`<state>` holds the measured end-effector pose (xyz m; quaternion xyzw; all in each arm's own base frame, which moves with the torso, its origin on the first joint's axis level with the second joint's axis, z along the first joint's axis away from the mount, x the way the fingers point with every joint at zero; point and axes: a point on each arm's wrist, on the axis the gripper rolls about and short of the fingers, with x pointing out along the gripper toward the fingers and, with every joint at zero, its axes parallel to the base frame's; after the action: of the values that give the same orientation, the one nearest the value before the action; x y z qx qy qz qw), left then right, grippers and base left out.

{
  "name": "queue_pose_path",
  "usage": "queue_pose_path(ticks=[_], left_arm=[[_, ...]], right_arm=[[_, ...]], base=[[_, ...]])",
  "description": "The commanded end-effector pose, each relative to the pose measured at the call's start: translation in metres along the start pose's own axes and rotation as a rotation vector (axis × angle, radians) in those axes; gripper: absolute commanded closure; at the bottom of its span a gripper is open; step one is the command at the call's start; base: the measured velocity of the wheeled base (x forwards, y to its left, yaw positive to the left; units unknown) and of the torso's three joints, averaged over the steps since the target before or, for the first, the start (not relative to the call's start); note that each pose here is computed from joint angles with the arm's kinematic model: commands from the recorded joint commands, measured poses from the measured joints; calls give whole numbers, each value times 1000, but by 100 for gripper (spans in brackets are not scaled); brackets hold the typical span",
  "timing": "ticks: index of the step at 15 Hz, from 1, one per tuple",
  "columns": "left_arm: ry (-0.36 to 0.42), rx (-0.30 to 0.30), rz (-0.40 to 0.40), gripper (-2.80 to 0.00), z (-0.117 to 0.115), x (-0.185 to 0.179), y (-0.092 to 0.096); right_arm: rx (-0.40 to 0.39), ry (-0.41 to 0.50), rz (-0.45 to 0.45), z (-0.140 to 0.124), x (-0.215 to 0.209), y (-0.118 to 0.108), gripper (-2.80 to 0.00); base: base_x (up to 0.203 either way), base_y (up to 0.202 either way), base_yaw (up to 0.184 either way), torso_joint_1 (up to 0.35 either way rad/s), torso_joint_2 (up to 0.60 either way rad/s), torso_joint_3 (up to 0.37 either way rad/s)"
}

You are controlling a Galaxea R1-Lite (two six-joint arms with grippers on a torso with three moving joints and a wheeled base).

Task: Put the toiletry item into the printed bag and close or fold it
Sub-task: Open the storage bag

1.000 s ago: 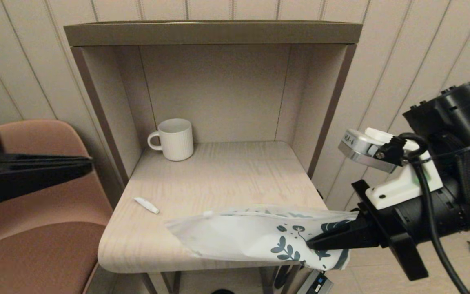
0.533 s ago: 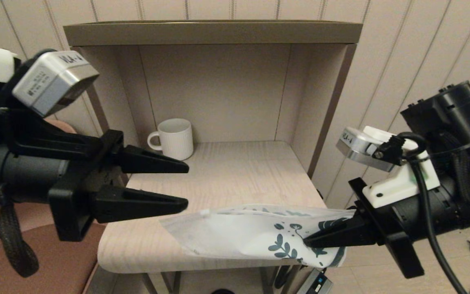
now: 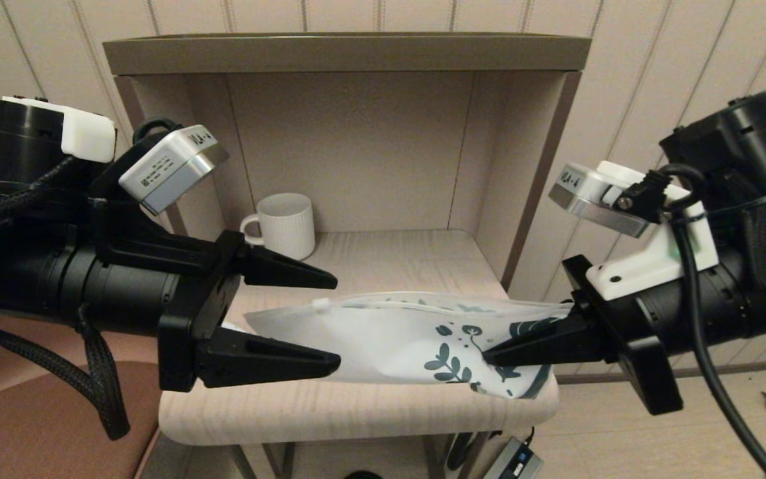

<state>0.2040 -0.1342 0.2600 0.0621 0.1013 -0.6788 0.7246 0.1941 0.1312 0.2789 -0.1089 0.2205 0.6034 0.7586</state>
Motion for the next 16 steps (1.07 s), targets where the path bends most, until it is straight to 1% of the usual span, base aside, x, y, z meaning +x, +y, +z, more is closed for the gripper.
queue_pose_path(ticks=[1,6,14,15,16], left_arm=[[-1,1,-6,-280,0,0,-1],[-3,7,-3,-280,1,1,2],[2,-1,-4,-280,-3,1,0],[-1,4,-2,0,-2,0,0],[-3,7,-2,0,-1,0,0]], right_arm=[[-3,-2,3,2,-2,1,0],[0,1,4,2,-2,1,0],[-8,-9,2,5,-3,2,0],[-8,-9,3,5,-3,2,0],[-8,-9,3,5,-3,2,0]], base=[[0,0,0,0,0,0],[0,0,0,0,0,0],[0,0,0,0,0,0],[0,0,0,0,0,0],[0,0,0,0,0,0]])
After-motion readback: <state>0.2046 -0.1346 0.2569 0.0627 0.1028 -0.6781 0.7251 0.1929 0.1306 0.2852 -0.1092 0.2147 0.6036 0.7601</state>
